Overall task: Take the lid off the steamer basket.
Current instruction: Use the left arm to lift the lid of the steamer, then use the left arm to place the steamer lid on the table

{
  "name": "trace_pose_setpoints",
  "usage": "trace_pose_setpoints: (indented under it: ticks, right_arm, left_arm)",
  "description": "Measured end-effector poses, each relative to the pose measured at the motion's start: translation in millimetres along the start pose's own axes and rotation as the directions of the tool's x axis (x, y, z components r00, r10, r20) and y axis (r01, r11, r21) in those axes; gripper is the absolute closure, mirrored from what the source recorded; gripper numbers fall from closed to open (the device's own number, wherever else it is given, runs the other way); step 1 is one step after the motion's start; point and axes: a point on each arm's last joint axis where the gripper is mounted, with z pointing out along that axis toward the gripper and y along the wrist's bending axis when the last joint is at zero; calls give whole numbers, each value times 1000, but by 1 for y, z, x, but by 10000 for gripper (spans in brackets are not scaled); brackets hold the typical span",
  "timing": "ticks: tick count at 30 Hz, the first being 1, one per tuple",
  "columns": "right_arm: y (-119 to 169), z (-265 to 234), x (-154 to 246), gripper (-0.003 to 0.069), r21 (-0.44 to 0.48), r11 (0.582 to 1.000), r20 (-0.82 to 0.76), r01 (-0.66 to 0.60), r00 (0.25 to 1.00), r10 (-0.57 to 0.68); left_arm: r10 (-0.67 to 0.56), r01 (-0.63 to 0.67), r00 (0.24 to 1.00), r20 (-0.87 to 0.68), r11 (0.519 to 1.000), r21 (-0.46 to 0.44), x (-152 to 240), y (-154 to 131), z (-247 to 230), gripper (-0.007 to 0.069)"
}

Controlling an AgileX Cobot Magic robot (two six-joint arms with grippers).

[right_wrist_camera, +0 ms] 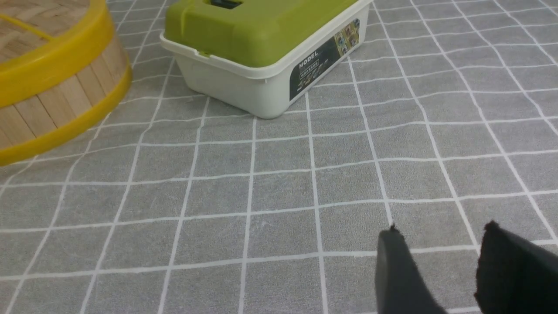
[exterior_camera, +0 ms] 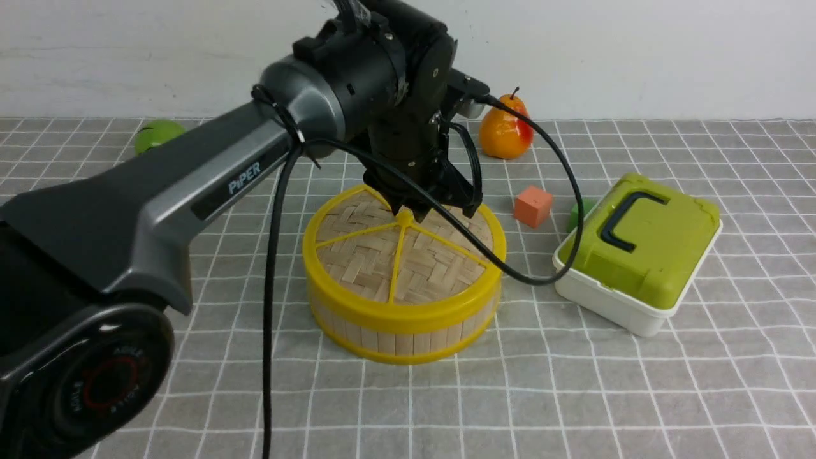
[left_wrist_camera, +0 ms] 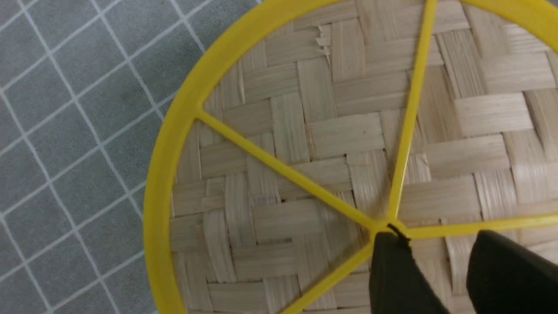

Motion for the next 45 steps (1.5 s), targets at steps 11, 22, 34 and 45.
trace_pose_setpoints:
  ticks: [11, 22, 34, 45]
  right_arm:
    - [0, 0, 0, 417, 0, 1000, 0, 0, 1000, 0]
    - [0, 0, 0, 417, 0, 1000, 0, 0, 1000, 0]
    - [0, 0, 0, 417, 0, 1000, 0, 0, 1000, 0]
    - [0, 0, 0, 417, 0, 1000, 0, 0, 1000, 0]
  left_arm:
    - [-136, 135, 991, -10, 990, -34, 2, -1, 20, 337]
    - [-170, 169, 985, -26, 984, -56, 3, 0, 20, 519]
    - [-137, 153, 973, 185, 986, -70, -7, 30, -104, 519]
    - [-379, 428, 881, 283, 894, -134, 42, 154, -207, 519]
